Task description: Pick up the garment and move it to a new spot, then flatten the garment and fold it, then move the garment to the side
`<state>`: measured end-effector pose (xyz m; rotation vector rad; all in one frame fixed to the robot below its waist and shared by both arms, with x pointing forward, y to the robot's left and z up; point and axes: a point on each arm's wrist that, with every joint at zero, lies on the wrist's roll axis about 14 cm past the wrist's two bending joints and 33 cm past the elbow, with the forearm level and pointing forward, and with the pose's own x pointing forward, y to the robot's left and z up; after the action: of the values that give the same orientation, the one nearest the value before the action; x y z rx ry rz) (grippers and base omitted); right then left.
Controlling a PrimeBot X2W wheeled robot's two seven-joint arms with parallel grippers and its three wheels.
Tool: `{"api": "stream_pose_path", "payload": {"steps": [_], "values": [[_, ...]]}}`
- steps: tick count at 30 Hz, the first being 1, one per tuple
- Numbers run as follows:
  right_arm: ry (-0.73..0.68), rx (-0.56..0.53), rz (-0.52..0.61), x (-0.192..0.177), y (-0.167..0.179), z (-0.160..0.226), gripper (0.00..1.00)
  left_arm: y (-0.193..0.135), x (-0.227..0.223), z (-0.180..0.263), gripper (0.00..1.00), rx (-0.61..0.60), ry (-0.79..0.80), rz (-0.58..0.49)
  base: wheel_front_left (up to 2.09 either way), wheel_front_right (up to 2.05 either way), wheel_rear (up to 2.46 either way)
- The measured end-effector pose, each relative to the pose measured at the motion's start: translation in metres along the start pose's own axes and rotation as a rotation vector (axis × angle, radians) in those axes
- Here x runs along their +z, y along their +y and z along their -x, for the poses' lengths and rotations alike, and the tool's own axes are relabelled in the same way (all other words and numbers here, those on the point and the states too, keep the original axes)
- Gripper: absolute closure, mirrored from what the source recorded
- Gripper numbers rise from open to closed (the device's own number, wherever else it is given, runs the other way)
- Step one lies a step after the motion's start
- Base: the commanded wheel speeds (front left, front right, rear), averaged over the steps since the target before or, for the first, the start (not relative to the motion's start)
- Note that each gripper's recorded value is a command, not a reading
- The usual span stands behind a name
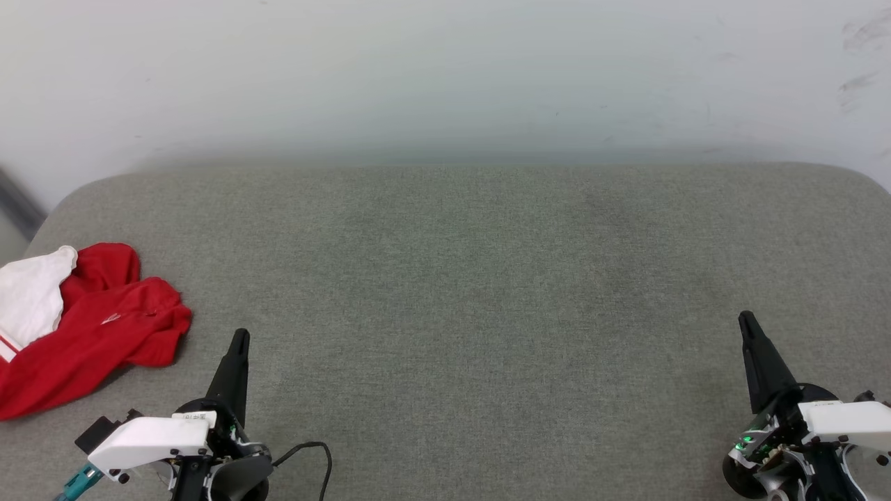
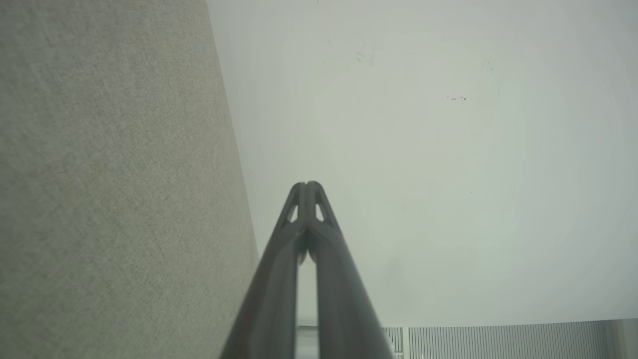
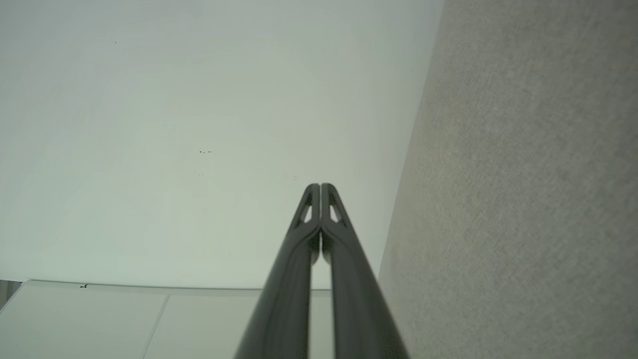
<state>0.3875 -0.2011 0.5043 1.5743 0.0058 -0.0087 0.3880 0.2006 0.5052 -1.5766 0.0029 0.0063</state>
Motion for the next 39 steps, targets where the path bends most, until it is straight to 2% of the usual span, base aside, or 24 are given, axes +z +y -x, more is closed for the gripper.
{"api": "stream_pose_path", "payload": {"steps": [17, 18, 23, 39], "values": [[0.000, 0.000, 0.000, 0.000, 0.000, 0.000, 1.00, 0.000, 0.000, 0.000, 1.00, 0.000, 0.000, 0.000, 0.00, 0.00, 0.00], [0.000, -0.003, -0.001, 0.000, -0.001, 0.000, 0.00, 0.001, 0.000, 0.000, 0.00, 0.003, 0.000, 0.001, 0.00, 0.00, 0.00], [-0.006, -0.063, -0.003, 0.000, -0.021, 0.010, 0.00, 0.020, -0.003, 0.009, 0.00, 0.060, 0.002, 0.004, 0.00, 0.00, 0.00], [-0.024, -0.005, 0.080, -0.005, -0.002, 0.010, 0.00, -0.003, -0.021, 0.004, 0.00, -0.013, 0.016, -0.070, 0.00, 0.00, 0.00]]}}
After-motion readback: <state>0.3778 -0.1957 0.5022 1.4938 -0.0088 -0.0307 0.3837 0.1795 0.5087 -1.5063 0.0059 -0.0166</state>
